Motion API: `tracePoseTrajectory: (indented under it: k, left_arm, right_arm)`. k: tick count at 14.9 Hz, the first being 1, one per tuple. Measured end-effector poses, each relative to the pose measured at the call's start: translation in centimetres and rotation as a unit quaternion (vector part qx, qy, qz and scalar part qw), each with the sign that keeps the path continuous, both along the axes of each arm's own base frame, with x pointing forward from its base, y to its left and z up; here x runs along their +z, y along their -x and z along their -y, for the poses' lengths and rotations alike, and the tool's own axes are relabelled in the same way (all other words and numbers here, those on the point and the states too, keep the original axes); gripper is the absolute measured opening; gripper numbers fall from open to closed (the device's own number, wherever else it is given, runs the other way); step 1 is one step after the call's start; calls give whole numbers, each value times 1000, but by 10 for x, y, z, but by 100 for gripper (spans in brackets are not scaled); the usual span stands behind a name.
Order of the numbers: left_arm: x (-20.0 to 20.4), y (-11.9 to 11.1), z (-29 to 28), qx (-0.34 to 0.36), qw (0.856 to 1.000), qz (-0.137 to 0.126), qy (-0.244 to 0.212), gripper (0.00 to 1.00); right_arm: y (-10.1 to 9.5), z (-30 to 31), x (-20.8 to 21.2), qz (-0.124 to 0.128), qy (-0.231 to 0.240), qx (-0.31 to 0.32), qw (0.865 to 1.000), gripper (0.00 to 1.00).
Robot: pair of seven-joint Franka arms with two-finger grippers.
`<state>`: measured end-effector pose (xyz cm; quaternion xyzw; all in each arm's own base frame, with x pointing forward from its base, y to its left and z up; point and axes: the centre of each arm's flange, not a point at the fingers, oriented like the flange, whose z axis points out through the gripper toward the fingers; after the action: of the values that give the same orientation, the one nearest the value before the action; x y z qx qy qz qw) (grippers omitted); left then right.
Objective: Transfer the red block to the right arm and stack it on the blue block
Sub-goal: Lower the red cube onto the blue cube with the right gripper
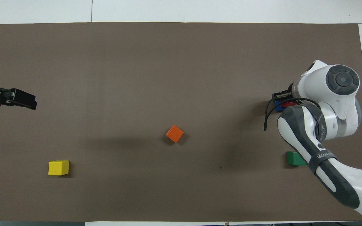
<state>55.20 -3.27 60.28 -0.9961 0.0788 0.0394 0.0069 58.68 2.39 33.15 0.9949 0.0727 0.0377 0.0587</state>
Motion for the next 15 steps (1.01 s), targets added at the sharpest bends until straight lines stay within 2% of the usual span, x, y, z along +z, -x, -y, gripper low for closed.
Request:
tracePoseTrajectory:
  k: [8, 11, 15]
  left_arm:
    - [0, 0, 0, 0, 1000, 0, 0, 100]
    - [0, 0, 0, 0, 1000, 0, 0, 100]
    - [0, 0, 0, 0, 1000, 0, 0, 100]
  right_arm:
    - [-1, 12, 0, 5, 0, -5, 1000, 56]
    - [-2, 12, 1, 17, -2, -4, 1000, 56]
    - [0, 13, -4, 14, -2, -4, 1000, 56]
